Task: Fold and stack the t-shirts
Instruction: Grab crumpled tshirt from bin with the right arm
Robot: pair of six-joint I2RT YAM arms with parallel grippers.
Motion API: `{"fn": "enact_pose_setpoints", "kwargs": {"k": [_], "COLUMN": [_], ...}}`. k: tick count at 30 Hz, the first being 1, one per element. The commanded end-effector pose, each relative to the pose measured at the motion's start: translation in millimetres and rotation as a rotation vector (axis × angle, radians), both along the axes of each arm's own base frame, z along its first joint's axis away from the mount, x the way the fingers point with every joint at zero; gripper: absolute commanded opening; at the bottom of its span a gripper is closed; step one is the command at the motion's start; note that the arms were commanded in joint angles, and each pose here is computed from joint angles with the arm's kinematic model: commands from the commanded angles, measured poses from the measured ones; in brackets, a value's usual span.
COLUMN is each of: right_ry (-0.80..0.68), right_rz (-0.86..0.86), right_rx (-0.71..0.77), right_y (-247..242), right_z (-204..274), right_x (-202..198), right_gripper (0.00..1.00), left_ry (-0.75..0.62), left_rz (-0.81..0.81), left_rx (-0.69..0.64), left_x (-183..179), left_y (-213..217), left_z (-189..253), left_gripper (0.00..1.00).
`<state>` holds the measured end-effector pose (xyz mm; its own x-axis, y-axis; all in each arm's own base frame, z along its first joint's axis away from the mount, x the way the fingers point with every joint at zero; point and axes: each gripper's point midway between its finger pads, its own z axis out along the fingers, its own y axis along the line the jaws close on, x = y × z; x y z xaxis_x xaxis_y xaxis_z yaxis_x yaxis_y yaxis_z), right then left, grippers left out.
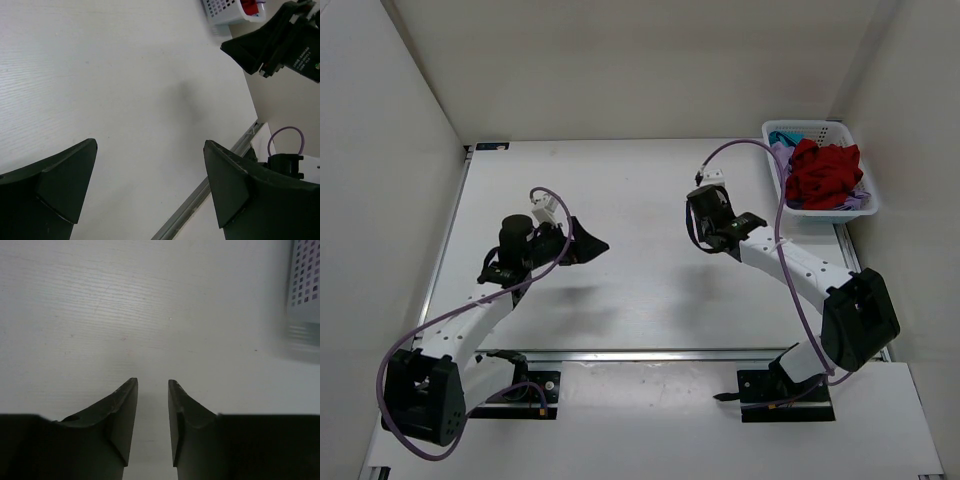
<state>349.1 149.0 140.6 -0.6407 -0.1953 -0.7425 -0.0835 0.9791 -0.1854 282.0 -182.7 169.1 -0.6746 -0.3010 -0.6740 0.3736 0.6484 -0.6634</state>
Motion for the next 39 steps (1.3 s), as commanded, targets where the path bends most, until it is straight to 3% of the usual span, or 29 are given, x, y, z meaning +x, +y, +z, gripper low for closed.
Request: {"fn": "enact_pose_setpoints", "kwargs": {"k": [1,3,4,5,6,7,12,15,18,19,21,24,31,34,39], "right_ry": [-0.055,-0.076,-0.091,-0.084,-0.086,-0.114,-0.173,-0.176,-0.177,-0.192,-0.186,-0.133,-0.062,-0.061,-0.061], "right_rz": [0.006,0.079,0.082,0.086,0.062,0.03,-0.195,-0.356,-0.443,-0.485,-0.532,-0.579,-0.509,-0.514,-0.541], "right_rx": [-0.002,0.004,0.017,0.037,0.07,0.112,0.19,0.224,0.28,0.294,0.28,0.212,0.233,0.281,0.237], "right_y": [6,16,16,14,10,0,-68,-129,-176,-198,-222,-251,-245,-245,-255], "right_z": [20,21,26,25,27,35,63,82,84,89,85,71,34,27,20], "right_x": [7,3,4,6,10,18,63,90,115,119,126,136,160,162,162], "right_gripper": [0.27,0.18,0.13,0.1,0.02,0.0,0.0,0.04,0.24,0.28,0.43,0.5,0.55,0.54,0.48], "left_ry": [-0.079,-0.085,-0.09,-0.068,-0.06,-0.042,-0.074,-0.091,-0.091,-0.096,-0.1,-0.084,-0.076,-0.06,-0.062], "left_rz": [-0.049,-0.06,-0.059,-0.06,-0.052,-0.045,-0.043,-0.039,-0.036,-0.036,-0.051,-0.061,-0.094,-0.097,-0.086], "left_rx": [-0.033,-0.069,-0.09,-0.092,-0.078,-0.06,-0.023,-0.024,-0.012,0.002,0.021,0.032,0.024,0.018,0.006], "left_x": [-7,-10,-10,-11,-11,-10,-12,-14,-20,-21,-25,-32,-35,-36,-32], "left_y": [-14,-18,-19,-21,-24,-27,-37,-36,-35,-38,-41,-43,-51,-51,-48], "left_z": [13,14,15,10,4,-2,-4,-7,-17,-20,-26,-39,-41,-44,-42], "left_gripper": [0.98,0.99,0.78,0.64,0.4,0.27,0.11,0.14,0.38,0.41,0.46,0.47,0.5,0.51,0.51]}}
